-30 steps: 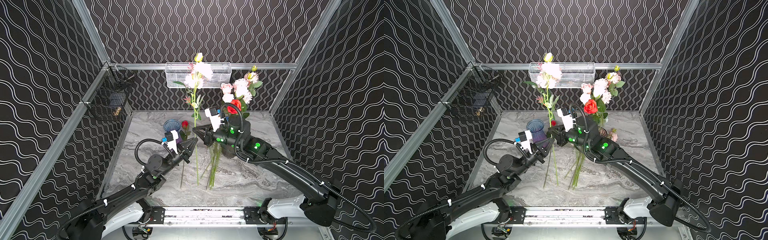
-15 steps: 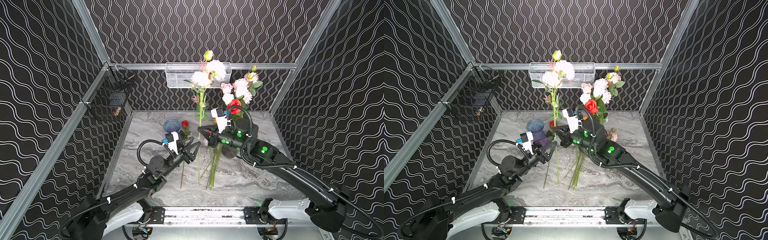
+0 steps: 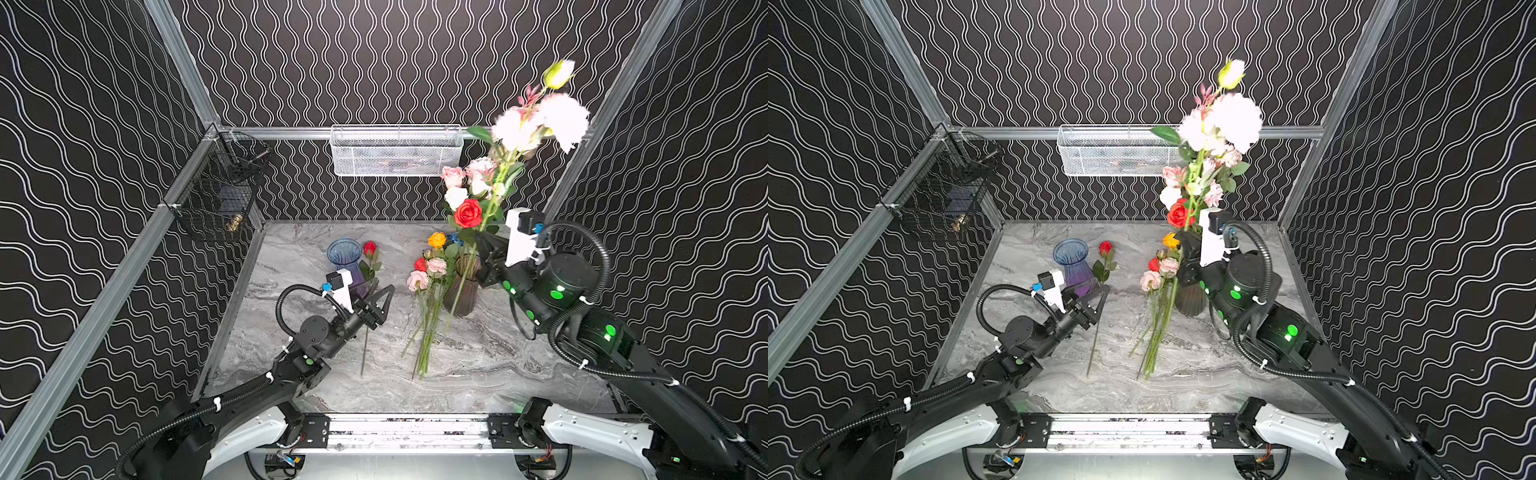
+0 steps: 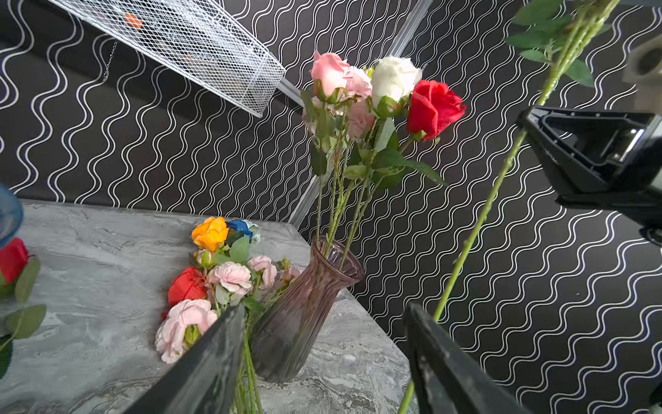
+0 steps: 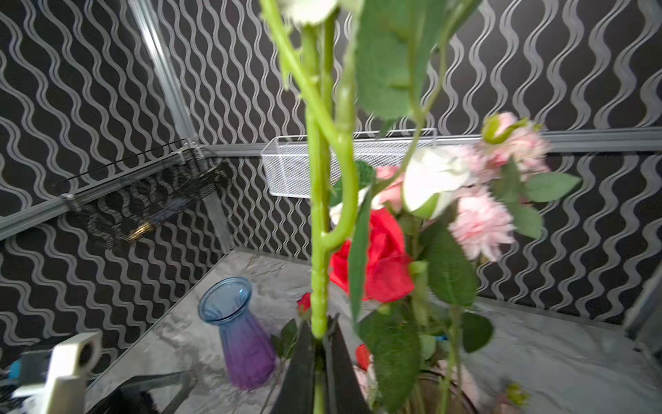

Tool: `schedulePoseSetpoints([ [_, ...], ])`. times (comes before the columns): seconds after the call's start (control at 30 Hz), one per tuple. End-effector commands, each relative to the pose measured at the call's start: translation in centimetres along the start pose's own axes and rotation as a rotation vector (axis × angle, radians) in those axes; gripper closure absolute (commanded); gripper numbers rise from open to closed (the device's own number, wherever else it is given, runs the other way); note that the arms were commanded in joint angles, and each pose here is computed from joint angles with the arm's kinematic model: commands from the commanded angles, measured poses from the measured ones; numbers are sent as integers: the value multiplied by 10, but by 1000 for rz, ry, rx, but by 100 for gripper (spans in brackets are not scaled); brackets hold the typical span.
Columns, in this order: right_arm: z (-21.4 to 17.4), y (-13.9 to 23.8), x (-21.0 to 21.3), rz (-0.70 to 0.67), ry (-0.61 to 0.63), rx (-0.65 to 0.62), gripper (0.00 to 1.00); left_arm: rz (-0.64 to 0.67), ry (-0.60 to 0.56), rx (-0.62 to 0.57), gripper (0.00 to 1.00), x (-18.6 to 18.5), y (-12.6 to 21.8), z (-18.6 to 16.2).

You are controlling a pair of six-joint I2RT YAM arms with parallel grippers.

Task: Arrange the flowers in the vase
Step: 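Raise the pink carnation above the mauve vase with the right gripper while left releases, then lower the pink carnation stem into the mauve vase with the right gripper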

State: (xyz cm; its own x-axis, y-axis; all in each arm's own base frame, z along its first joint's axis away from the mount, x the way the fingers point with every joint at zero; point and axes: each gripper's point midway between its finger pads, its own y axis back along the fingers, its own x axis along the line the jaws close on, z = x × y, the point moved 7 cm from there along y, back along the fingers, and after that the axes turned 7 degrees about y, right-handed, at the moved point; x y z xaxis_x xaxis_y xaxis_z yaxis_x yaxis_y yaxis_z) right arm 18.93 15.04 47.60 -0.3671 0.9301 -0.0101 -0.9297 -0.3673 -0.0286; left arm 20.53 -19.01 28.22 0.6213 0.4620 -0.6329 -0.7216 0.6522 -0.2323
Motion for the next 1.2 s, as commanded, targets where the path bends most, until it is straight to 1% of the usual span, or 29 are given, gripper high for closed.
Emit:
schedulePoseSetpoints([
  [0.0,26,10,-23,-174,20,-101,100,-4,-5,-27,27,-2,0,5],
  [0.23,53,10,-37,-361,87,-189,100,1,-10,-18,27,-4,1,7],
  [0.33,70,8,-38,-389,111,-219,100,-13,-7,-21,27,-7,0,9],
  [0.5,83,-1,-39,-403,133,-240,100,-3,-10,-27,27,-7,4,11],
  [0.6,82,-11,-44,-423,141,-237,100,-2,-18,-25,27,-8,5,12],
  [0.83,72,-36,-62,-419,110,-219,100,-10,-13,-16,27,-8,2,10],
  [0.93,67,-47,-67,-421,109,-192,100,-3,-15,-16,27,-7,2,10],
  [1.17,44,-65,-70,-410,91,-134,100,10,-22,-11,27,-3,2,6],
])
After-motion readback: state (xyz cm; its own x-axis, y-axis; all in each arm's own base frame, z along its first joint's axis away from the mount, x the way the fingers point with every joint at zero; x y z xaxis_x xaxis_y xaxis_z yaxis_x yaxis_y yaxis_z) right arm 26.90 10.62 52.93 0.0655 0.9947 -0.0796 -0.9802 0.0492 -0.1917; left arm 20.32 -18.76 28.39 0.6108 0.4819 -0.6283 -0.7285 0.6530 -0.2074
